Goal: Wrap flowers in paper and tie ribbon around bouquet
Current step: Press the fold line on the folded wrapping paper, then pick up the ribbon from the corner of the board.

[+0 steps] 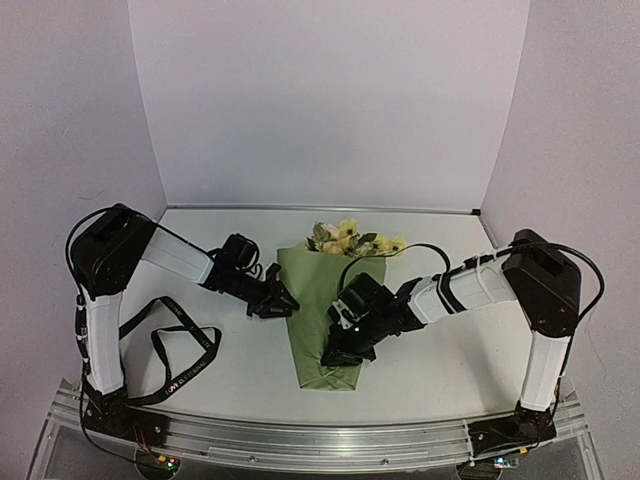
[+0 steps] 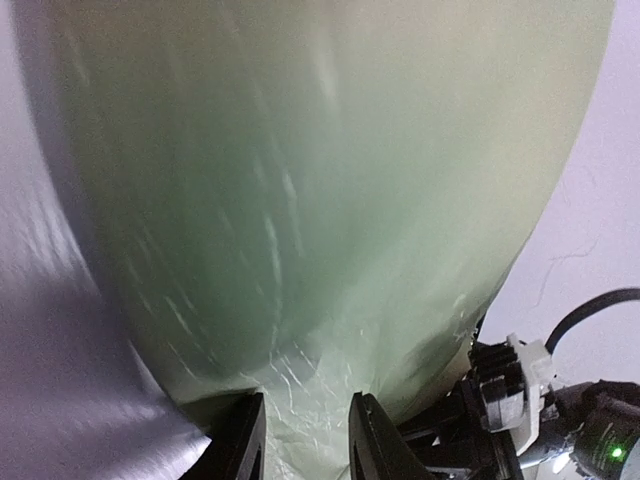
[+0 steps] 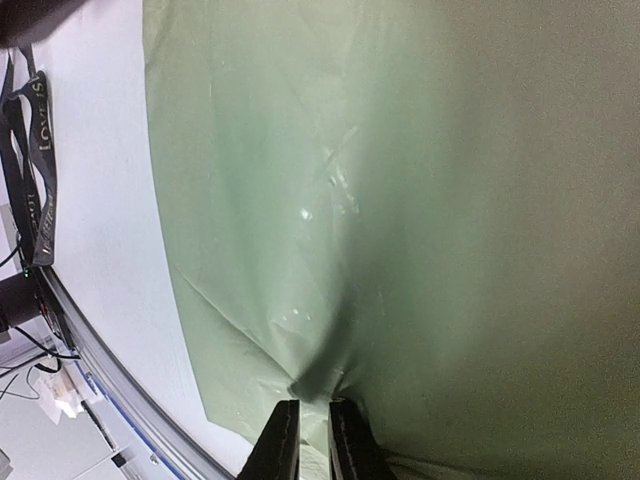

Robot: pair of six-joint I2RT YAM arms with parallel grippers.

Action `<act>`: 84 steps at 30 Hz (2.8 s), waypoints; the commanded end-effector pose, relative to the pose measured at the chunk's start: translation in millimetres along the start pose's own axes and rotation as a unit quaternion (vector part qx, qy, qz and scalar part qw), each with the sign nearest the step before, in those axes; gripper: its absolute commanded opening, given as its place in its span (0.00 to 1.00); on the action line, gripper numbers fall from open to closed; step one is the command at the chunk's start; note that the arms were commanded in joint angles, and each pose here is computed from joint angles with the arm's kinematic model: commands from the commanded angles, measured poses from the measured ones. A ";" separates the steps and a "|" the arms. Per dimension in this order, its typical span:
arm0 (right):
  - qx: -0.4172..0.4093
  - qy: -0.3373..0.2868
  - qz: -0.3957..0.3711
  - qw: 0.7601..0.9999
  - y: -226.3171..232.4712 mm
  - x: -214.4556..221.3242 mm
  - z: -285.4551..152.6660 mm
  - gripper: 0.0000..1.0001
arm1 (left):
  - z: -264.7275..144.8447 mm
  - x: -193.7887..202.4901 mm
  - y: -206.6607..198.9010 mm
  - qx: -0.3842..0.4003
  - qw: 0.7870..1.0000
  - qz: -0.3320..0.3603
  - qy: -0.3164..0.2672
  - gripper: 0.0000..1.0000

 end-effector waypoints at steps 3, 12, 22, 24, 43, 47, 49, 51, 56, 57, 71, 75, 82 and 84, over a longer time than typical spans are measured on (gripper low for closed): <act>0.042 0.041 0.015 0.998 -29.3 22.4 10.7 0.13 | -6.1 -39.2 43.2 -0.054 0.998 -0.042 -0.013 0.31; 0.036 0.046 0.019 0.998 -29.5 24.2 11.9 0.13 | -25.2 -118.0 60.7 -0.051 0.996 -0.060 -0.051 0.31; 0.019 0.038 0.028 0.999 -22.0 14.5 3.9 0.14 | -54.6 -187.2 60.5 -0.038 0.994 -0.047 -0.092 0.31; 0.002 0.032 0.034 0.999 -11.3 5.9 -2.6 0.15 | -68.1 -197.7 42.2 -0.036 0.993 -0.025 -0.107 0.31; -0.022 -0.028 -0.018 0.999 57.0 -30.0 -101.4 0.43 | -171.5 -92.0 -46.1 -0.104 0.965 0.035 -0.238 0.53; -0.005 -0.026 -0.020 0.999 43.1 -19.8 -103.7 0.44 | -170.9 -53.0 -33.0 -0.137 0.958 0.012 -0.251 0.57; 0.004 -0.022 -0.019 1.000 33.7 -14.2 -102.0 0.42 | -174.4 -35.2 -25.8 -0.157 0.952 -0.005 -0.262 0.57; 0.013 -0.016 -0.017 1.000 24.4 -9.8 -98.6 0.39 | -179.5 -17.6 -14.1 -0.181 0.945 -0.026 -0.272 0.57; 0.040 -0.010 -0.016 0.999 -1.7 -5.4 -82.7 0.26 | -185.9 22.7 23.0 -0.217 0.931 -0.082 -0.281 0.57; 0.041 -0.010 -0.013 0.999 -6.1 -5.8 -77.4 0.25 | -188.2 28.9 28.4 -0.223 0.928 -0.091 -0.284 0.57; 0.014 -0.013 0.018 1.000 -8.6 -18.5 -58.3 0.28 | -258.9 72.6 103.9 -0.387 0.795 -0.232 -0.405 0.71; 0.002 -0.026 0.007 1.000 -1.3 -16.2 -73.1 0.37 | -262.6 78.6 126.6 -0.411 0.772 -0.268 -0.404 0.73; -0.021 -0.039 -0.010 0.999 12.3 -14.1 -91.7 0.43 | -250.1 78.5 152.6 -0.436 0.766 -0.280 -0.380 0.72; -0.025 -0.043 -0.015 0.999 14.6 -13.7 -95.9 0.44 | -244.0 78.5 158.2 -0.435 0.769 -0.283 -0.374 0.71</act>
Point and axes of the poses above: each gripper's point midway between its finger pads, its own z axis out along the fingers, its own y axis along the line the jaws close on, x = y × z, the point moved 3 cm from there along -z, back along the fingers, and after that the axes turned 1 degree about -z, right-handed, at the moved point
